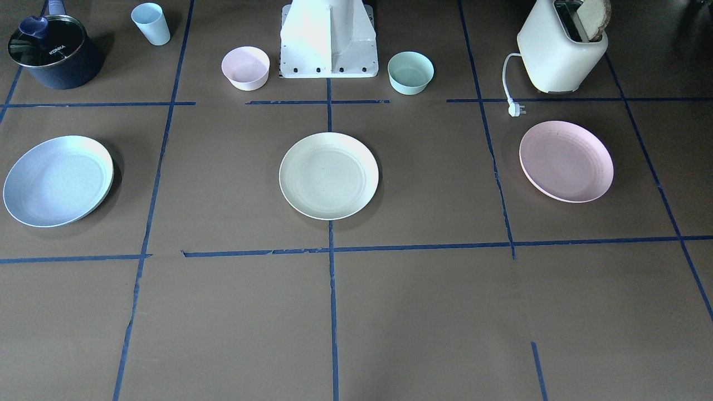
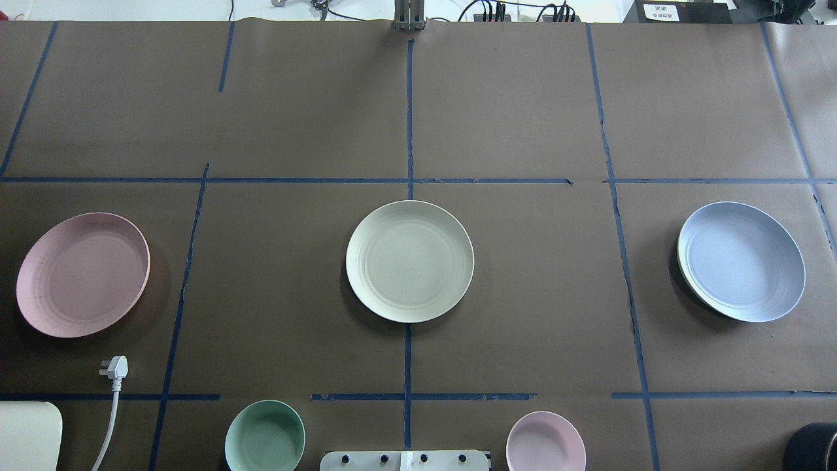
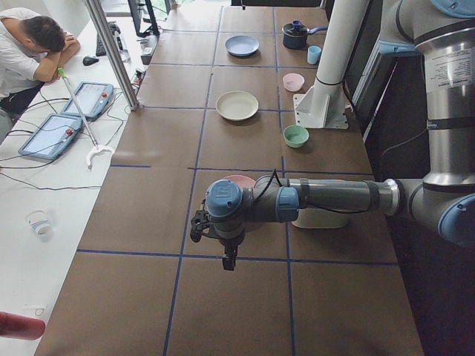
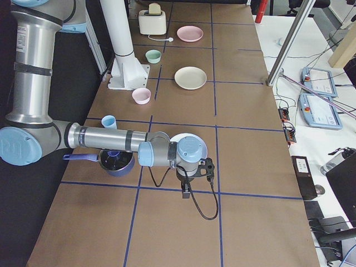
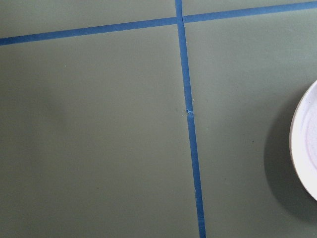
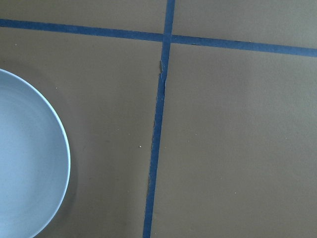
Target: Stack three plates with pink and blue
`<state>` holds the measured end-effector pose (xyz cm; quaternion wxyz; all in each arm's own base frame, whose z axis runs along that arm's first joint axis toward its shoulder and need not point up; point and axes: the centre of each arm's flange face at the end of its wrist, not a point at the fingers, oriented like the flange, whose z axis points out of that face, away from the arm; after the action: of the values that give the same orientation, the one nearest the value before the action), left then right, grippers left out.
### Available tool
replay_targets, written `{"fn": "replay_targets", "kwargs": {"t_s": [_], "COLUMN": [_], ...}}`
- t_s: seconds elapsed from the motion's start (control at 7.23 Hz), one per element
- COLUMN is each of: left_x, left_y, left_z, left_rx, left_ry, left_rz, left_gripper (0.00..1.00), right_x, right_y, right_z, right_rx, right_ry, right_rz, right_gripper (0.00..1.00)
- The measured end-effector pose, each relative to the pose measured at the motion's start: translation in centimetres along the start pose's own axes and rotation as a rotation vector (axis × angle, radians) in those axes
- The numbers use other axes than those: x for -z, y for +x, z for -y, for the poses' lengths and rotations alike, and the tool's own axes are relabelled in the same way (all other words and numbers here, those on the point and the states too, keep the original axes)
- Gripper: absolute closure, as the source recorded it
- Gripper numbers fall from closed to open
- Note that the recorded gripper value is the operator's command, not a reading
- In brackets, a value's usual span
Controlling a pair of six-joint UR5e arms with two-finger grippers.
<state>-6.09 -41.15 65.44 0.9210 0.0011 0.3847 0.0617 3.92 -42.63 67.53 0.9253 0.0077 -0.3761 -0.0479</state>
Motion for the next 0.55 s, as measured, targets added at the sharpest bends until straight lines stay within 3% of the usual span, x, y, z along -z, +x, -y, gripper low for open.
{"fn": "replay_targets", "kwargs": {"t_s": [0.55], "left_x": [0.26], "left_y": [0.45], "left_z": [-0.01], "left_rx": [-0.004], "left_ry": [0.005], "left_rz": [-0.004], "left_gripper": [0.00], "right_x": [-0.09], "right_y": [-0.35], "right_z": [0.19], "right_rx": [0.007], "right_ry": [-0.002], "right_rz": [0.001], "right_gripper": [0.00]}}
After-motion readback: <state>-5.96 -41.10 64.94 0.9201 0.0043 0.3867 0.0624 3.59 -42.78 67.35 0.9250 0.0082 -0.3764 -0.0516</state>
